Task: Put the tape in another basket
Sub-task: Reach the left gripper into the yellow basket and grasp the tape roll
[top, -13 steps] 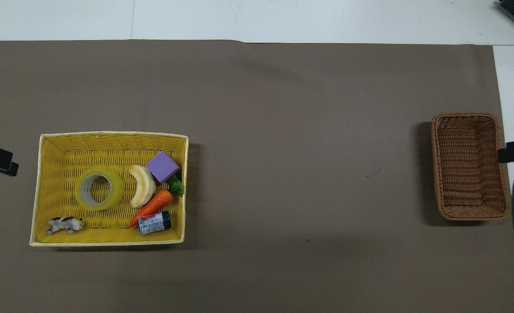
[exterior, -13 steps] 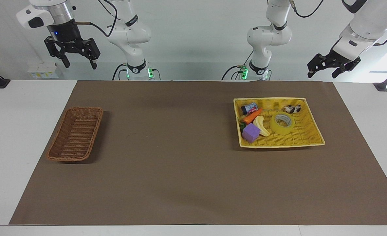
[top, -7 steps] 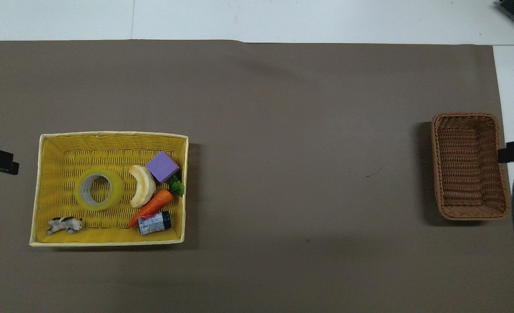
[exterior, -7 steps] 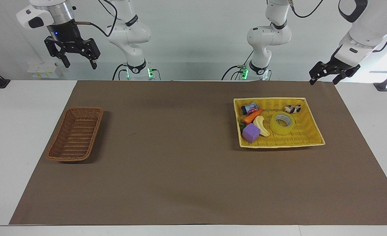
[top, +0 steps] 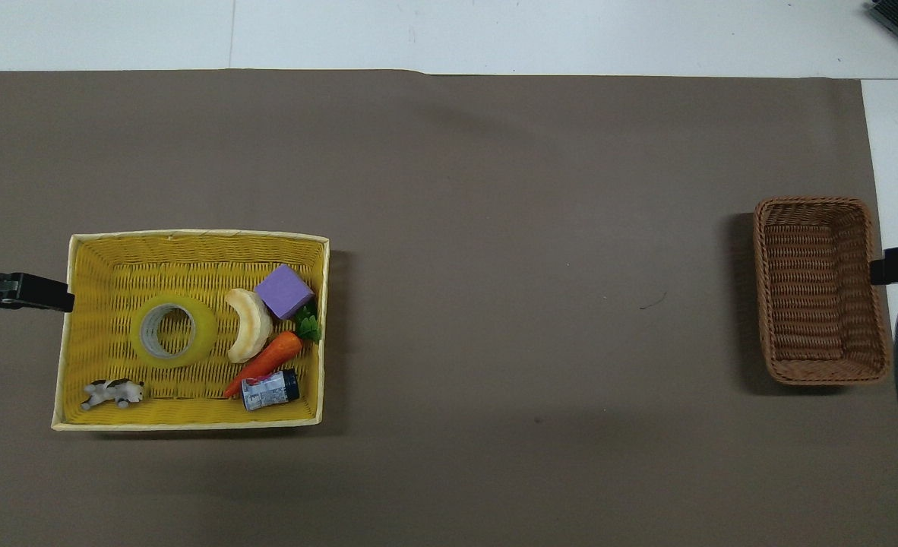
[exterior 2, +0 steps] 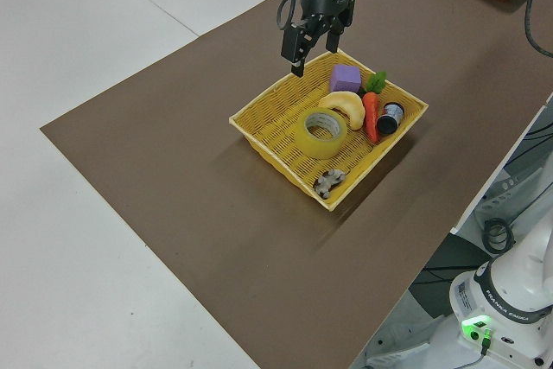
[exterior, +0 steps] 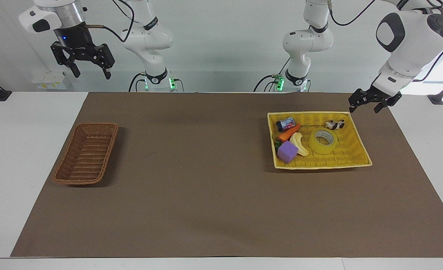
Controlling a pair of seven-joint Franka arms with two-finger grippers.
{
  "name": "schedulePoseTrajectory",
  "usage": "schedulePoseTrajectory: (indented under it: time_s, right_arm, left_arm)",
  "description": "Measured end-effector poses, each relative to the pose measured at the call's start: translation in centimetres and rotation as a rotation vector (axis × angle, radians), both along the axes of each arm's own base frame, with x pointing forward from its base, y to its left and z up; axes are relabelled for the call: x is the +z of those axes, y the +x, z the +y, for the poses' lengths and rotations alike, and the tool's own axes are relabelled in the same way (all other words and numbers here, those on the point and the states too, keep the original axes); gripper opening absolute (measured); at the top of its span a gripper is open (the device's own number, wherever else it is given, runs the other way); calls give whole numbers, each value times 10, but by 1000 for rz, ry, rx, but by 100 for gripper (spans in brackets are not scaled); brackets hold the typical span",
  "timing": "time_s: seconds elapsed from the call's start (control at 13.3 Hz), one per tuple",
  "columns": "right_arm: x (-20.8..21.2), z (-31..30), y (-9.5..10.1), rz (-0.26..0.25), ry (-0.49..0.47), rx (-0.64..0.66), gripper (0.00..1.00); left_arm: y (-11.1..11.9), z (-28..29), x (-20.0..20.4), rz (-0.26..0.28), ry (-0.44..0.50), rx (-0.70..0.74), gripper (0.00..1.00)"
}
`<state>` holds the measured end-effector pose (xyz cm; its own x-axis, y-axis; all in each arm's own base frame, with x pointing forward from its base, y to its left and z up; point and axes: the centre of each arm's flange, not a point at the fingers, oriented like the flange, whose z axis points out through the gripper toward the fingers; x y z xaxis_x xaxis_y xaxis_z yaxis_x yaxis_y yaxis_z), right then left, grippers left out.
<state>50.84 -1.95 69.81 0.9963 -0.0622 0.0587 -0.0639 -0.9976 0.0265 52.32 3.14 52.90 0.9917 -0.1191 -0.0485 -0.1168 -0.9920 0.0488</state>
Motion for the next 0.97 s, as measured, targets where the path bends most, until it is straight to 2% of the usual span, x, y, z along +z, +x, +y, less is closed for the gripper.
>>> schedulePoseTrajectory:
  time_s: [0.38, 0.97]
  right_arm:
    - [0, 0, 0, 0, 0, 0, 100]
    - [0, 0, 0, 0, 0, 0, 100]
  left_arm:
    - [-6, -1, -67, 12, -42, -27, 100]
    - [-12, -1, -169, 26, -42, -15, 89]
